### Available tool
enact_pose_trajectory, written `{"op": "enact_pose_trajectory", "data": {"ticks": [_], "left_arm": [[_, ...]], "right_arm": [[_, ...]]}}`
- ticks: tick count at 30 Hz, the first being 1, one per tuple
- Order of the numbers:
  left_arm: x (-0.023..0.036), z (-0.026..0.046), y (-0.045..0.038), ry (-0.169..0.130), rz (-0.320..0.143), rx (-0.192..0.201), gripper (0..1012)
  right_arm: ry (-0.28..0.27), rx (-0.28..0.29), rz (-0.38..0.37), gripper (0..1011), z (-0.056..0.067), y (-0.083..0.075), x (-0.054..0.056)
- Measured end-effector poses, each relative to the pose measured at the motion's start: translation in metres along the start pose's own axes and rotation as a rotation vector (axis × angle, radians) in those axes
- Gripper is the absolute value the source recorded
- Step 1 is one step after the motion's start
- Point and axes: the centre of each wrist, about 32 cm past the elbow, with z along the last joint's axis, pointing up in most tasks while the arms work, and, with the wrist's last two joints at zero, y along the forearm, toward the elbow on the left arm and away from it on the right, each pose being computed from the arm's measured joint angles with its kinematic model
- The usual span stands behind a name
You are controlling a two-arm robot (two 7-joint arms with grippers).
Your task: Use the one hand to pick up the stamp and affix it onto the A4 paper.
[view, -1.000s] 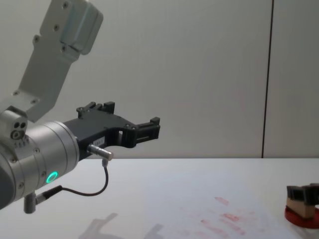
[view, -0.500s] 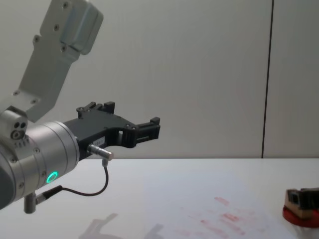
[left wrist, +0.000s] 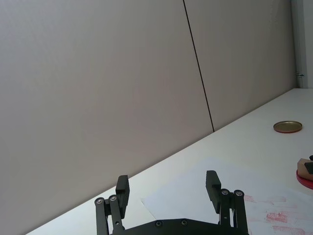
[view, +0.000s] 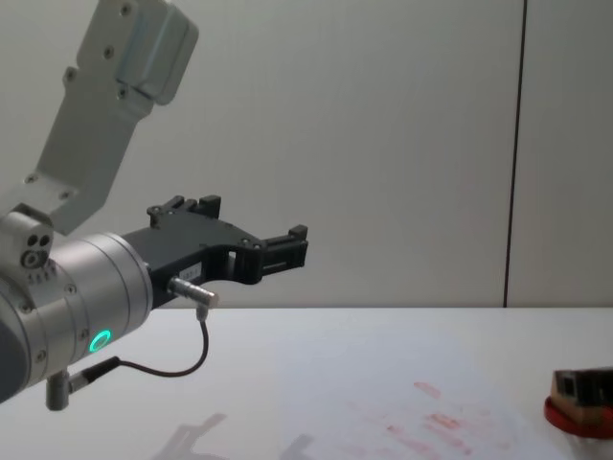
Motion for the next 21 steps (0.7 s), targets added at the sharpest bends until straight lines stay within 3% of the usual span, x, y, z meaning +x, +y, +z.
{"op": "enact_pose_trajectory", "data": {"ticks": [13,21], "left_arm": [[0.0000,0.0000,0.0000,0.000,0.000,0.000,993],[0.0000,0.0000,0.0000,0.000,0.000,0.000,993]], "right_arm": [[0.022,0.001,-0.003,214,0.002,0.002,0.001],[-0.006,0.067,0.005,216,0.015,-0.004,-0.002]]}}
